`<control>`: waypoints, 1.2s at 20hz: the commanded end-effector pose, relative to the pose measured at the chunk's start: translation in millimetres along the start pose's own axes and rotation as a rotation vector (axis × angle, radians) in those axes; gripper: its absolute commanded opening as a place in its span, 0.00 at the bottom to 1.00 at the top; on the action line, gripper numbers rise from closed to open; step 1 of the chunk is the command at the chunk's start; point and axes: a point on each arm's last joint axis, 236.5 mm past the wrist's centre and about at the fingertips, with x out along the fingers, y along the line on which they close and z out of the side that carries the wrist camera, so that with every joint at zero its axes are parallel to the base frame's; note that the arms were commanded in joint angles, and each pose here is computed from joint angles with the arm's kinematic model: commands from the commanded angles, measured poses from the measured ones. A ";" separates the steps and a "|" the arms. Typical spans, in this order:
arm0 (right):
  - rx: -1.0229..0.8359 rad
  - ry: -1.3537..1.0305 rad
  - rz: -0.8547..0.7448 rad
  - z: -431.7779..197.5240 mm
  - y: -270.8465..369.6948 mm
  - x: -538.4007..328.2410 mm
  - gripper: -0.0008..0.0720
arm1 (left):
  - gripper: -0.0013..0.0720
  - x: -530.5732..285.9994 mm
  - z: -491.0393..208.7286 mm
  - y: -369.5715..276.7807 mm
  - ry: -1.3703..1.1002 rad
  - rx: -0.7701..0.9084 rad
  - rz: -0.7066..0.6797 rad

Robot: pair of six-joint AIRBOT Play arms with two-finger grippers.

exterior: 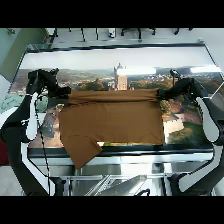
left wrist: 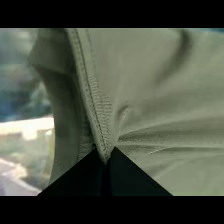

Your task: Fold the shirts.

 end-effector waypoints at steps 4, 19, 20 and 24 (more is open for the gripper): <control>-0.021 0.028 -0.038 -7.1 3.2 4.7 0.03 | 0.03 11.9 -8.3 7.3 0.022 0.001 0.041; 0.043 0.030 -0.078 1.1 -7.4 -131.6 0.54 | 0.85 -109.0 -28.1 -11.1 0.071 -0.021 -0.041; 0.063 0.057 -0.105 -13.7 -21.7 -149.2 0.54 | 0.85 -128.3 -43.8 -1.5 0.090 -0.041 -0.033; 0.205 0.159 -0.005 -105.8 -56.8 -165.6 0.51 | 0.85 -139.5 -150.8 30.2 0.158 -0.187 -0.039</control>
